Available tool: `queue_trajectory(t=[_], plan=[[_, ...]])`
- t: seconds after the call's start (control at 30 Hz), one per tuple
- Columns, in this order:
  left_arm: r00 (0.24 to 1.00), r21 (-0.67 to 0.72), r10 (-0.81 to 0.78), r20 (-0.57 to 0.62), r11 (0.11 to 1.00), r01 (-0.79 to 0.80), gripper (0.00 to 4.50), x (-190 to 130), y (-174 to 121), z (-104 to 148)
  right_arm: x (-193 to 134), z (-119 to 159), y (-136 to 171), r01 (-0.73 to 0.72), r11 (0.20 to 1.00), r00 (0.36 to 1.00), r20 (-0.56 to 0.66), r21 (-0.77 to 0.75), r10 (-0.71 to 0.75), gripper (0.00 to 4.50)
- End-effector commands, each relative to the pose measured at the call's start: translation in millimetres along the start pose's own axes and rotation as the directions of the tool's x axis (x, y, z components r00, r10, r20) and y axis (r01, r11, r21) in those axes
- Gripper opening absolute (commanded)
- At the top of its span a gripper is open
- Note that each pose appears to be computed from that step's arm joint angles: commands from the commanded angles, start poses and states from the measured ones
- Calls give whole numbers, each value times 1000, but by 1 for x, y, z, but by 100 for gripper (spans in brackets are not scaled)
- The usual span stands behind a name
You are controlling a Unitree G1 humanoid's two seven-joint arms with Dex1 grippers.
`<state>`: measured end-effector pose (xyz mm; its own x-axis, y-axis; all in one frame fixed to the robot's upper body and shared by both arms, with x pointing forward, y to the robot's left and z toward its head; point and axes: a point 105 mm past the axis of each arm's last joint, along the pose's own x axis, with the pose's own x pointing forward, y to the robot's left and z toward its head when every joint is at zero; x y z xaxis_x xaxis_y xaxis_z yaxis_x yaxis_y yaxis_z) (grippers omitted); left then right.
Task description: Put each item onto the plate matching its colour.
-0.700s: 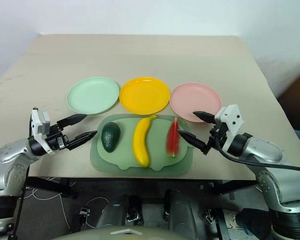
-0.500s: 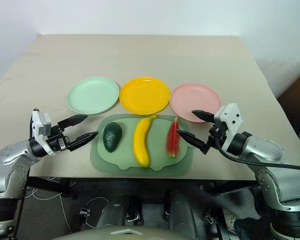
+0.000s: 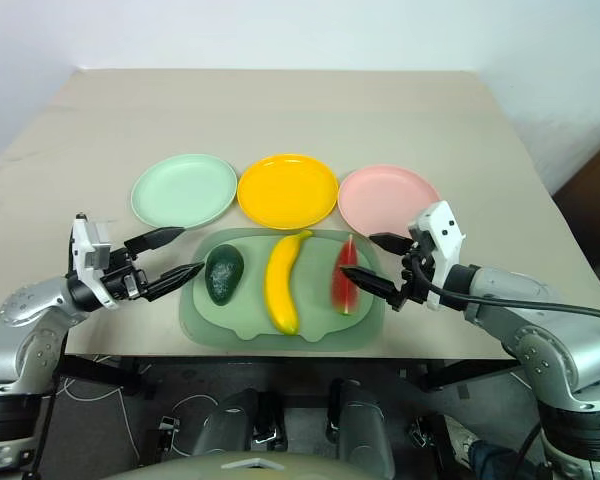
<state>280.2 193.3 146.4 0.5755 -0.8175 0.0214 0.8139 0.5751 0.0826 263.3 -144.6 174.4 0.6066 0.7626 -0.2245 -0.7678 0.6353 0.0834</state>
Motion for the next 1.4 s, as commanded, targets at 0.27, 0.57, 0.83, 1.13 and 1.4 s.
queue_trajectory(t=[0.27, 0.57, 0.83, 1.13, 1.4], plan=[[998, 19, -67, 6, 998, 67, 446, 10, 1, 4, 4, -3, -8, 123, 981, 972, -215, 149, -89, 450], [996, 26, -84, 15, 996, 84, 446, 21, -3, -2, 13, -14, -9, 143, 968, 942, -328, 205, -70, 450], [996, 17, -90, 16, 996, 90, 446, 22, -4, -5, 34, -28, -4, 151, 966, 912, -406, 209, -54, 450], [998, 19, -69, 9, 997, 68, 446, 15, 1, -9, 46, -36, -1, 158, 973, 879, -472, 170, -60, 450], [999, 36, -46, -2, 998, 46, 450, 9, 3, -13, 43, -50, -1, 143, 989, 793, -596, -21, -127, 391]])
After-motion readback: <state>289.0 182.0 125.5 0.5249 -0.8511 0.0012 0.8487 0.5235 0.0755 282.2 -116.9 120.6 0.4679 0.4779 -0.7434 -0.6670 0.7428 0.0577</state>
